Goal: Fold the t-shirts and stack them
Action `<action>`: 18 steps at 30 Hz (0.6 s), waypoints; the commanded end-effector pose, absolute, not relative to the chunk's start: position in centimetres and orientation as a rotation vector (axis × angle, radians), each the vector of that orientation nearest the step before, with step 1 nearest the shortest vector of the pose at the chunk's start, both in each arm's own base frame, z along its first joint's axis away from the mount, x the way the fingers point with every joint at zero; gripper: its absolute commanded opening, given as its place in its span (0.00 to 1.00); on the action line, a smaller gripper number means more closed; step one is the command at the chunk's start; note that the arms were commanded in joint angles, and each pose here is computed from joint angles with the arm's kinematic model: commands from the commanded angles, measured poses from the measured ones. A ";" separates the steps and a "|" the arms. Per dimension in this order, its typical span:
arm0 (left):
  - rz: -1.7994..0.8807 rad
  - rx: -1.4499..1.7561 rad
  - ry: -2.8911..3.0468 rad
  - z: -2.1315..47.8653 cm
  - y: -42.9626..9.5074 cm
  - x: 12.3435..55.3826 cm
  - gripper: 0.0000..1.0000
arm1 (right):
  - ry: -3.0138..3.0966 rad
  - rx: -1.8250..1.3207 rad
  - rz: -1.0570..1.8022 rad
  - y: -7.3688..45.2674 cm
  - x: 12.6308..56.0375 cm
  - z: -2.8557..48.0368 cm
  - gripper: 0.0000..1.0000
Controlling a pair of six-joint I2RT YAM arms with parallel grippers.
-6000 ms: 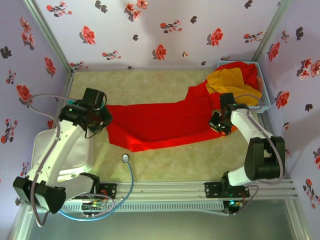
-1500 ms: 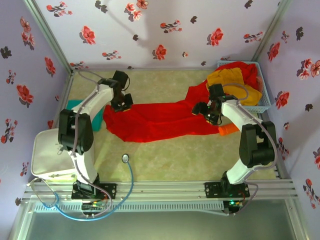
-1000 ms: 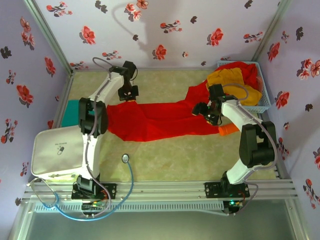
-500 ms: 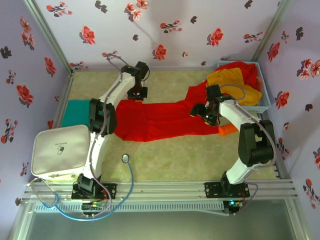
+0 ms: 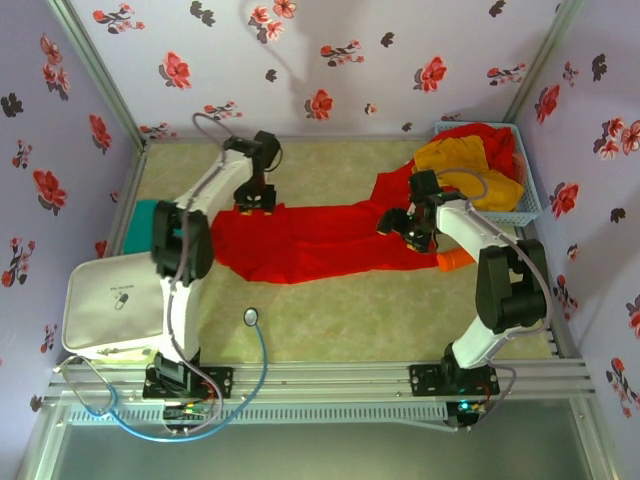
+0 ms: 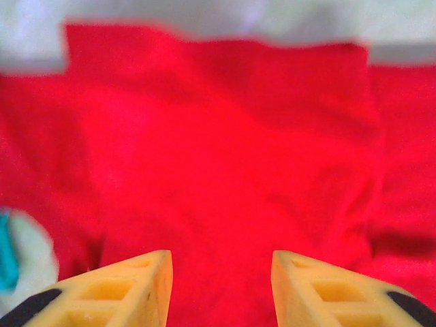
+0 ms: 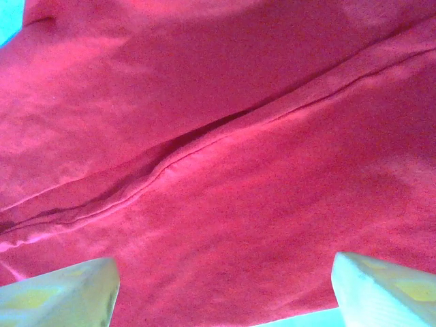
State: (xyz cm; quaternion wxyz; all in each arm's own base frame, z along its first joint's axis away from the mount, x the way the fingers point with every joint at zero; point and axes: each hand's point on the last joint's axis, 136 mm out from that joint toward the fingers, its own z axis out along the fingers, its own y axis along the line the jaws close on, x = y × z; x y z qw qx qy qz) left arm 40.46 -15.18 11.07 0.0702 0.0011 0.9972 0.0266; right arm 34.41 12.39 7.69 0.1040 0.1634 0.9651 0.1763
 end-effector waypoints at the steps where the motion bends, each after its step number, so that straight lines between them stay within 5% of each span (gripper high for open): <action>1: -0.114 -0.184 2.900 14.5 -12.8 38.2 0.39 | 2.888 0.444 0.491 12.4 34.0 6.3 0.82; 10: -0.342 -0.681 2.812 10.0 -7.0 30.8 0.37 | 2.950 0.430 0.456 12.3 34.0 3.8 0.82; 18: -0.376 -0.943 2.755 5.6 -4.9 29.4 0.38 | 2.973 0.442 0.431 12.2 33.8 2.7 0.81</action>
